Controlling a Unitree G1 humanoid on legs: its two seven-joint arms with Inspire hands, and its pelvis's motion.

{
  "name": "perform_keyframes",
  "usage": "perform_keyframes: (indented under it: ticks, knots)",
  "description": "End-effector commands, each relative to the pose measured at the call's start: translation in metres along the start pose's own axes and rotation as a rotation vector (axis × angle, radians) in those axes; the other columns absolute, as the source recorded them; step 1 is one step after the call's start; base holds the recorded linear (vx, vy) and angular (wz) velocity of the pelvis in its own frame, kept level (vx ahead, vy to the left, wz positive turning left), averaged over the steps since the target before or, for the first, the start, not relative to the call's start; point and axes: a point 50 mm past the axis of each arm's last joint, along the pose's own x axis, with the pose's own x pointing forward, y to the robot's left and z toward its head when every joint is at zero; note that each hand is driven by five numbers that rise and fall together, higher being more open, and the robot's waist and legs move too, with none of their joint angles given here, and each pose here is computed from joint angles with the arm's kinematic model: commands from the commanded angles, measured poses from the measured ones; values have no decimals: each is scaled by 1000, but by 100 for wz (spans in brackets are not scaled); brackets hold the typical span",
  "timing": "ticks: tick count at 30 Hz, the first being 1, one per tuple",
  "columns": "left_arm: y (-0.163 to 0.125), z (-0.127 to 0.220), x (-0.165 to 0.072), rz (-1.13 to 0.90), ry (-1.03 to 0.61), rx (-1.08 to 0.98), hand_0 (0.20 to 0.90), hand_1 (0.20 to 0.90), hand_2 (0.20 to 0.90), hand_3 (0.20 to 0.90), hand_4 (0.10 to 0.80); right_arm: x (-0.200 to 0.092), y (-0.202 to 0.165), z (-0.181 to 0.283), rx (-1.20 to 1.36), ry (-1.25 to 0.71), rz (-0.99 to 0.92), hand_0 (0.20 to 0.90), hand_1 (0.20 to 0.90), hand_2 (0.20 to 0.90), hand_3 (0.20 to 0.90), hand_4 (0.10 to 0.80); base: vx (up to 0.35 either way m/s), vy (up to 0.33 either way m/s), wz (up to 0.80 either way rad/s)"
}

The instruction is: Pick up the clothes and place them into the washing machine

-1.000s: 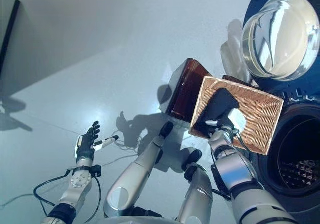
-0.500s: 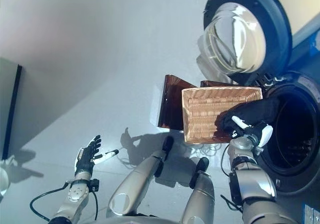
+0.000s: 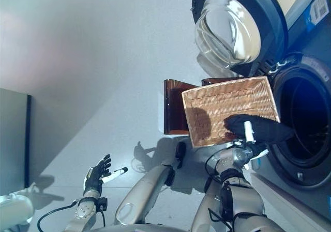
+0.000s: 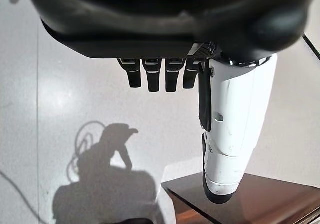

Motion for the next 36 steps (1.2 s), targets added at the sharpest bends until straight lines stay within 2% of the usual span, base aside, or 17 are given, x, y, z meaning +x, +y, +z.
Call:
perform_keyframes:
  ticks: [1, 4, 6, 7, 8, 9, 11, 12, 13, 19, 21, 33, 36]
  knots:
    - [9, -3, -5, 49, -26, -21, 900, 900, 900, 900, 800, 15, 23, 91, 136, -335, 25, 200, 200, 200, 200, 300, 0, 34, 0]
    - [11, 2, -4, 46, -52, -23, 900, 900, 900, 900, 800, 13, 44, 159, 201, -521, 38, 200, 200, 200, 200, 300, 11, 29, -4]
    - [14, 6, -3, 41, -72, -15, 900, 900, 900, 900, 800, 0, 64, 228, 267, -696, 75, 200, 200, 200, 200, 300, 32, 79, -10]
    - [15, 6, -3, 41, -77, -16, 900, 900, 900, 900, 800, -10, 73, 254, 281, -768, 103, 200, 200, 200, 200, 300, 43, 108, -20]
    - [21, 7, -3, 51, -81, -16, 900, 900, 900, 900, 800, -37, 87, 304, 339, -921, 177, 200, 200, 200, 200, 300, 25, 74, -31]
    - [19, 8, -3, 50, -83, -25, 900, 900, 900, 900, 800, -40, 90, 307, 340, -926, 182, 200, 200, 200, 200, 300, 27, 70, -32]
    - [24, 7, -3, 71, -79, -41, 900, 900, 900, 900, 800, -69, 97, 343, 388, -1059, 255, 200, 200, 200, 200, 300, 3, 56, -45]
    - [25, 8, -3, 84, -85, -55, 900, 900, 900, 900, 800, -78, 99, 353, 401, -1094, 284, 356, 356, 356, 356, 412, -12, 39, -50]
    - [27, 13, -1, 96, -97, -80, 900, 900, 900, 900, 800, -82, 102, 351, 402, -1099, 312, 900, 900, 900, 900, 800, -11, 17, -37]
    - [13, 13, -1, 70, -98, -145, 900, 900, 900, 900, 800, -56, 117, 301, 274, -918, 322, 900, 900, 900, 900, 800, -8, 0, -17]
    - [7, 9, -2, 49, -76, -174, 900, 900, 900, 900, 800, -34, 115, 273, 187, -804, 280, 900, 900, 900, 900, 800, 0, 0, 0]
    - [17, -3, -4, 99, -17, -139, 900, 900, 900, 900, 800, -10, 96, 230, 153, -683, 215, 900, 900, 900, 900, 800, -11, -17, 6]
    - [19, -3, -2, 96, -9, -114, 900, 900, 900, 900, 800, 6, 89, 199, -73, -611, 205, 900, 900, 900, 900, 800, -17, -35, 12]
